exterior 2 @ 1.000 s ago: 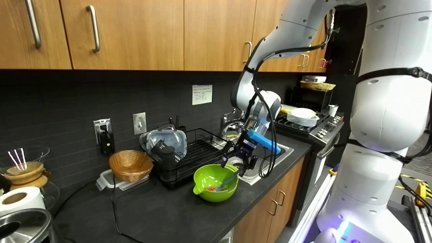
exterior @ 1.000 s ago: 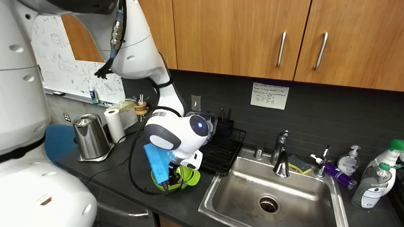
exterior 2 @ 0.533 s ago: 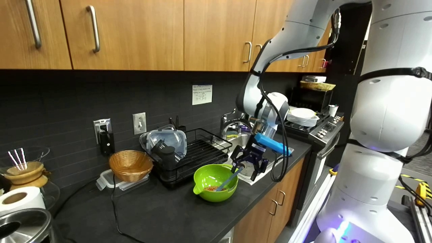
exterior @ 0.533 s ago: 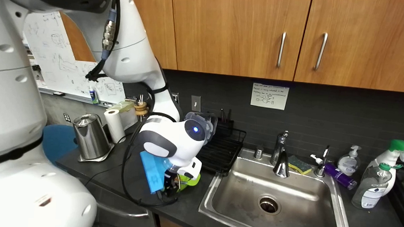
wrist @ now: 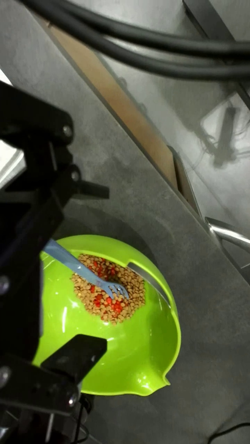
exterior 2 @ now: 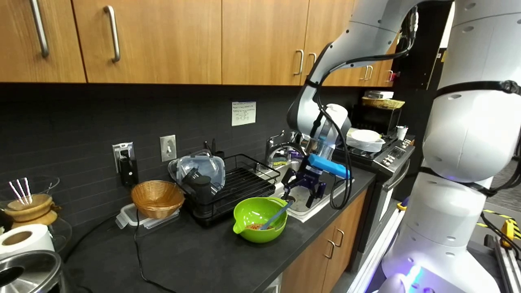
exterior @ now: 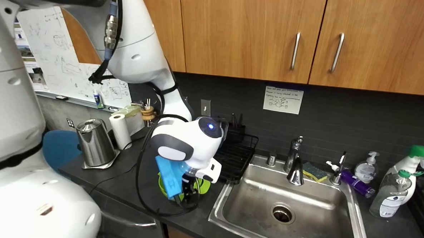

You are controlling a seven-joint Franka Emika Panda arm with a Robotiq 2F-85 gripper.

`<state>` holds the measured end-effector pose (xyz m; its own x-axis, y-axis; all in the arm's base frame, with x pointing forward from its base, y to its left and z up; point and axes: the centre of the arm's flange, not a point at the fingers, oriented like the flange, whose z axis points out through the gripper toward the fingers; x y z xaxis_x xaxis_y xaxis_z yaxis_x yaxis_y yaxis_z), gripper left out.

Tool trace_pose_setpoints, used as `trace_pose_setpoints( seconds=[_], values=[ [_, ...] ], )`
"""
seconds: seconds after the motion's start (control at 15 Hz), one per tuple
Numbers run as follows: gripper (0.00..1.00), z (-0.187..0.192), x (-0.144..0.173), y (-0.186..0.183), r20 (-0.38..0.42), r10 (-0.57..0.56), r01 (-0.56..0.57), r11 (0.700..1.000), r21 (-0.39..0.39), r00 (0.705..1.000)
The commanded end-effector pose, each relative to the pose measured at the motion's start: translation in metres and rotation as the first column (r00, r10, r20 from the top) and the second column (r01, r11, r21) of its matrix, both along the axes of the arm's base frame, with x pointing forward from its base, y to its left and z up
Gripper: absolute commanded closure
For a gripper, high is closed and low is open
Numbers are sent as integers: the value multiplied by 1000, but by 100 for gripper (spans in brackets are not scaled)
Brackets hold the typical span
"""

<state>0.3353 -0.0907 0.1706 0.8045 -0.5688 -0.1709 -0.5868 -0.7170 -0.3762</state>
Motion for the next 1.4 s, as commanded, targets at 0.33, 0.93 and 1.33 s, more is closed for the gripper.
trace_pose_setpoints(
  seconds=[0.33,0.93,1.33],
  values=[
    [0,12,5,-7,32,43,-42,999,-20,999],
    [0,16,6,-6,45,54,-53,998,-23,998],
    [0,16,6,-6,45,54,-53,998,-23,998]
  ],
)
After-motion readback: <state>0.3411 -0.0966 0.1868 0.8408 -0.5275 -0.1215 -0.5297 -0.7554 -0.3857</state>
